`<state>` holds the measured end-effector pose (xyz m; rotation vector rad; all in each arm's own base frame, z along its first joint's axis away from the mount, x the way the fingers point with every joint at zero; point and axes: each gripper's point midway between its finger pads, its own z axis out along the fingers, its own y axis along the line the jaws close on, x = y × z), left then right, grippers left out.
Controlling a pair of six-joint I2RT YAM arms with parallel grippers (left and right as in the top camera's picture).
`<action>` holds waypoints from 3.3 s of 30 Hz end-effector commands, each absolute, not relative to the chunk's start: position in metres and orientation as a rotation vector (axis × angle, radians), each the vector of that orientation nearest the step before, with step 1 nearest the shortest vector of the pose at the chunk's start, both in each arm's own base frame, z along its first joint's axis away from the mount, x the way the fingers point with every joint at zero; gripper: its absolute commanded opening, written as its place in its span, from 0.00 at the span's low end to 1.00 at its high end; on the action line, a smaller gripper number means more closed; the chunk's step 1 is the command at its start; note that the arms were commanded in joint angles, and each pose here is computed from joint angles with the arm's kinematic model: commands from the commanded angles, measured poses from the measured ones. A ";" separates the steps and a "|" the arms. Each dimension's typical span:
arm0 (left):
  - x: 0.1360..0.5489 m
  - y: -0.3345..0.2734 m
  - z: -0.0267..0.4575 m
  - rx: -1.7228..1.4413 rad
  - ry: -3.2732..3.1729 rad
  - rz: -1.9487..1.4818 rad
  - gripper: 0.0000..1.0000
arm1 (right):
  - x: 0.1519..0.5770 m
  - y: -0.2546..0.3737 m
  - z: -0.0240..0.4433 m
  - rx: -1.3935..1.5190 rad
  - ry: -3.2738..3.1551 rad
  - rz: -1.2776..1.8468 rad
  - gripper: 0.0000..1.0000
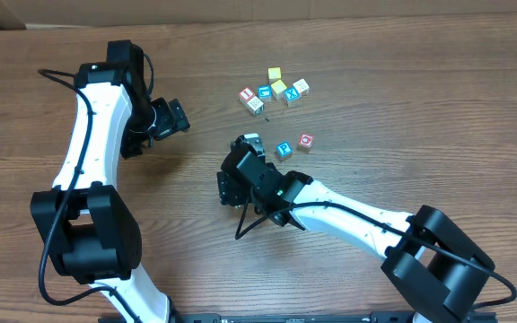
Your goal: Flip 3 blocks
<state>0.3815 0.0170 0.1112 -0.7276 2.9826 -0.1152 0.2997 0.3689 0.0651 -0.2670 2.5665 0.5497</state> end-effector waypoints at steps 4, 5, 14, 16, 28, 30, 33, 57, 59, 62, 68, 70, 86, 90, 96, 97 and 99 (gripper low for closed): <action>0.386 0.019 0.124 -0.697 2.947 -0.107 1.00 | 0.285 0.383 0.045 -0.363 2.651 0.632 0.63; 0.386 0.018 0.124 -0.696 2.948 -0.108 1.00 | 0.280 0.384 0.044 -0.376 2.670 0.648 0.62; 0.386 0.018 0.124 -0.696 2.947 -0.108 1.00 | 0.257 0.389 0.041 -0.436 2.760 0.753 0.55; 0.386 0.019 0.124 -0.698 2.947 -0.108 1.00 | 0.253 0.391 0.042 -0.447 2.769 0.776 0.55; 0.386 0.017 0.124 -0.690 2.949 -0.108 1.00 | 0.254 0.382 0.037 -0.430 2.787 0.711 0.57; 0.386 0.017 0.124 -0.690 2.949 -0.108 1.00 | 0.260 0.379 0.043 -0.413 2.774 0.697 0.59; 0.386 0.016 0.124 -0.687 2.950 -0.109 1.00 | 0.275 0.373 0.070 -0.413 2.732 0.697 0.61; 0.386 0.016 0.124 -0.688 2.949 -0.108 1.00 | 0.386 0.245 0.101 -0.101 2.769 0.399 0.71; 0.386 0.016 0.124 -0.688 2.949 -0.108 1.00 | 0.386 0.249 0.089 -0.113 2.786 0.389 0.71; 0.386 0.016 0.124 -0.687 2.950 -0.108 1.00 | 0.388 0.258 0.071 -0.191 2.791 0.374 0.71; 0.386 0.016 0.124 -0.688 2.949 -0.108 1.00 | 0.393 0.275 0.034 -0.392 2.769 0.346 0.70; 0.386 0.016 0.124 -0.687 2.950 -0.108 1.00 | 0.394 0.276 0.022 -0.425 2.773 0.313 0.65; 0.386 0.016 0.124 -0.688 2.949 -0.108 1.00 | 0.362 0.288 0.067 -0.427 2.820 0.287 0.31; 0.386 0.016 0.124 -0.688 2.949 -0.108 1.00 | 0.337 0.293 0.118 -0.368 2.828 0.346 0.31; 0.386 0.016 0.124 -0.687 2.949 -0.108 1.00 | 0.300 0.285 0.148 -0.275 2.907 0.408 0.31; 0.386 0.016 0.124 -0.687 2.949 -0.108 1.00 | 0.297 0.282 0.147 -0.256 2.926 0.397 0.31; 0.386 0.016 0.124 -0.688 2.949 -0.108 1.00 | 0.292 0.277 0.140 -0.234 2.961 0.373 0.31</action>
